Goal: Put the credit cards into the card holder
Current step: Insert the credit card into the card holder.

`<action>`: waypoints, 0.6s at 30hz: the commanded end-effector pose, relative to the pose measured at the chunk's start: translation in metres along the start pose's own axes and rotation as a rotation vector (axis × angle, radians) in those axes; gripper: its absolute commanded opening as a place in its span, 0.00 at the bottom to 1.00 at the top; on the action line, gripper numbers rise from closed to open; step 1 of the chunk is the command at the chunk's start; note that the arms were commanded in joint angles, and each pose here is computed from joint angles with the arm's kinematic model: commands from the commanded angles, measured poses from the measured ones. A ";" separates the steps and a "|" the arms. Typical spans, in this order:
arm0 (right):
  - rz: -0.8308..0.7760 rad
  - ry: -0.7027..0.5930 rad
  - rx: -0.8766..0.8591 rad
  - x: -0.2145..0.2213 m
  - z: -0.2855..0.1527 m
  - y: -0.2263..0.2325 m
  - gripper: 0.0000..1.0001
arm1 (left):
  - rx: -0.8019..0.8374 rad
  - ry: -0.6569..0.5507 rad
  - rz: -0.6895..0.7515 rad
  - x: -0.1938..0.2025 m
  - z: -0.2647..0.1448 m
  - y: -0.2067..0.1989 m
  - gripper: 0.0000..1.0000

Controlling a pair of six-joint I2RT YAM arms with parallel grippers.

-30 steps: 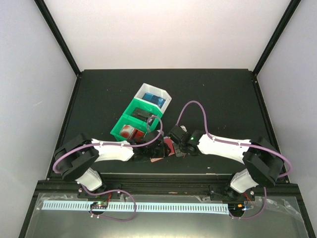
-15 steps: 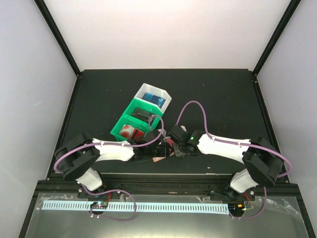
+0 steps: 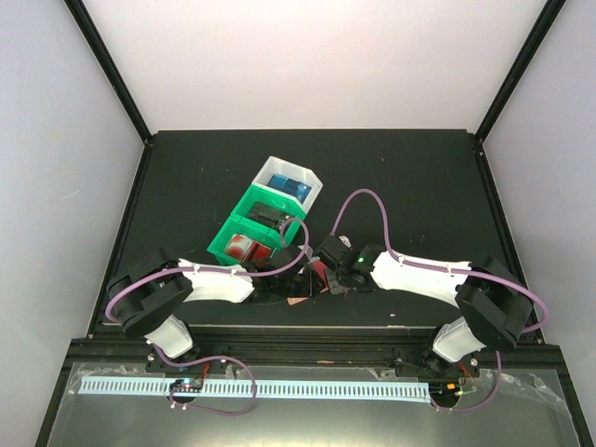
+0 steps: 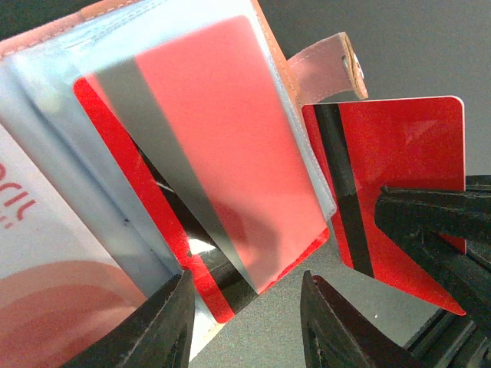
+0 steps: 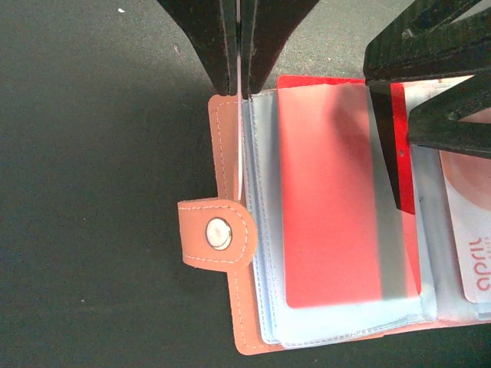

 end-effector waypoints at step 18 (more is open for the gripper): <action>0.069 -0.092 -0.008 -0.012 -0.024 -0.006 0.01 | -0.178 0.059 0.027 0.008 0.007 0.021 0.15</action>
Point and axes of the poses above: each gripper's point midway between its finger pads, its own z axis out along the fingers, its own y axis along the line the jaws close on, x = y × z, the point moved 6 cm from there along -z, back along the fingers, and after that the axes turned 13 degrees about z, right-handed, at the moved point
